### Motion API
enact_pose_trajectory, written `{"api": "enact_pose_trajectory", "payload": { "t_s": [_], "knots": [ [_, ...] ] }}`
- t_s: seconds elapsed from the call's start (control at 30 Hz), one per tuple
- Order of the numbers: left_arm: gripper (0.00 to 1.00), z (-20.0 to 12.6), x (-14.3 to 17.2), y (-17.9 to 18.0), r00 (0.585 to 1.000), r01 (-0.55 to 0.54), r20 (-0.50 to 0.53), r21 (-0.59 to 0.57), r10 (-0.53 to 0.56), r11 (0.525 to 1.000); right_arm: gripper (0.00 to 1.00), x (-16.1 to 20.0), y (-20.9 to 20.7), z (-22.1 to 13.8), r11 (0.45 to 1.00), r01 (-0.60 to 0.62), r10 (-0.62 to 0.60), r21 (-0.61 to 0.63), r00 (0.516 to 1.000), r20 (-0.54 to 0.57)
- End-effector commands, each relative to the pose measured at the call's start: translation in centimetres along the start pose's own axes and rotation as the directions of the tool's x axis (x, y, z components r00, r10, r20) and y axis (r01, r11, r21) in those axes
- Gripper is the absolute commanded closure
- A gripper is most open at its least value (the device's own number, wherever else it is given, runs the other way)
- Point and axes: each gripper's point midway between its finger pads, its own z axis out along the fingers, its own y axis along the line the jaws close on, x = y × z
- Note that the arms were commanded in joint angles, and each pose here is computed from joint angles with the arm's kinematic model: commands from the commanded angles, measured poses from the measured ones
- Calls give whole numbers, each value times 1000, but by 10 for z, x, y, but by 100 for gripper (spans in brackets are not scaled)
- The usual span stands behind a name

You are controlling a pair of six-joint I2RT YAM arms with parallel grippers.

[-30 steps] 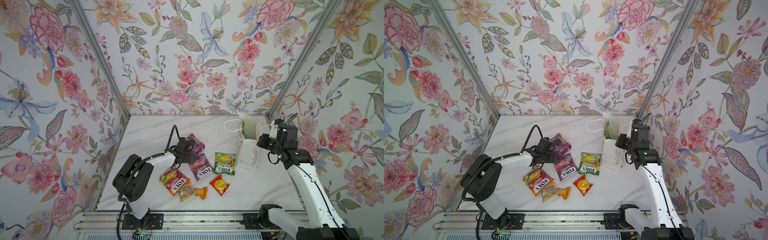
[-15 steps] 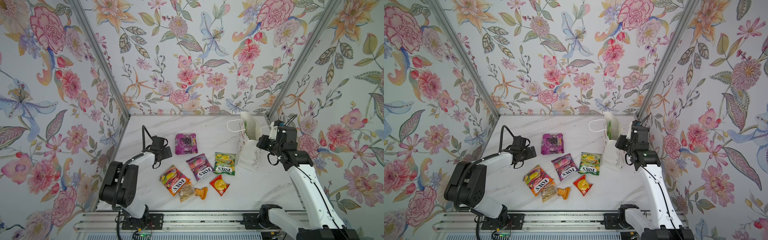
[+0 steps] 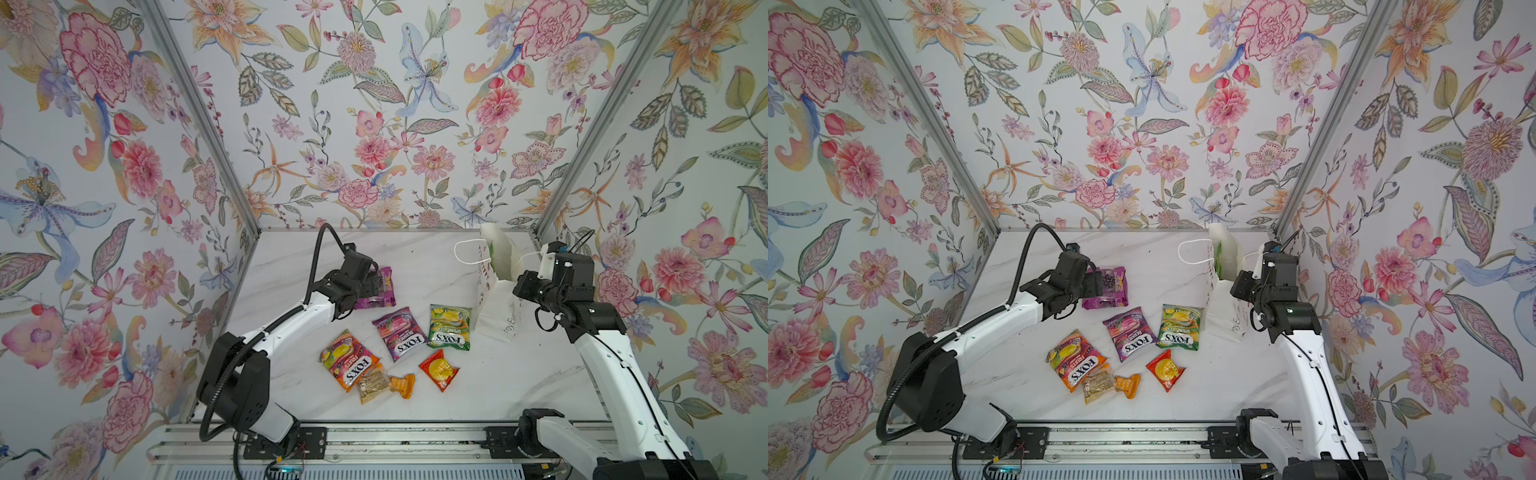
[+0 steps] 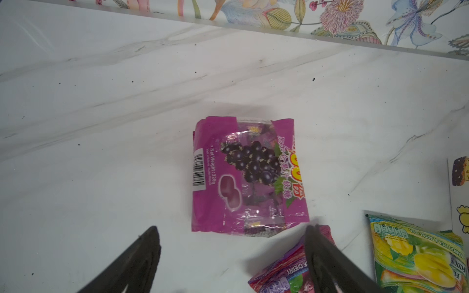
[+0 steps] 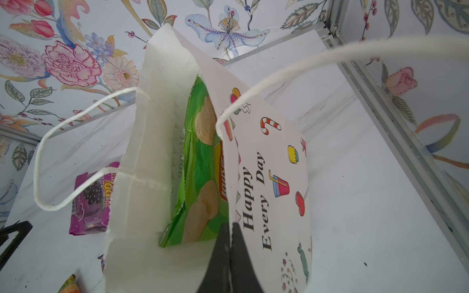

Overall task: Place the snacks into the paper bag
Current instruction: Pick up the snack from the top-center of the table.

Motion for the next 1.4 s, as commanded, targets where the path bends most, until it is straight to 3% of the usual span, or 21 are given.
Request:
{"api": "enact_pose_trajectory", "payload": {
  "t_s": [0.0,0.27,0.63,0.83,1.07,1.37],
  "knots": [
    [15,15,12,-9,998,-42,-57,-84,38,996,100,17,-1,5,1000,14,-14,-3,998,-55],
    [23,50,4,-63,988,-138,-82,-113,129,984,100,21,-1,6,1000,16,-17,-8,998,-63],
    [40,93,23,-84,963,-237,-170,-162,210,958,100,22,-1,6,1000,19,-20,-12,998,-62],
    [47,109,43,-76,942,-287,-237,-192,240,939,100,23,-2,6,1000,19,-20,-11,998,-63],
    [43,122,67,-45,914,-350,-310,-274,263,896,100,24,-1,5,1000,18,-19,-15,998,-63],
    [48,133,98,-10,878,-404,-393,-298,274,865,100,23,0,6,1000,15,-17,-20,998,-65]
  ]
}}
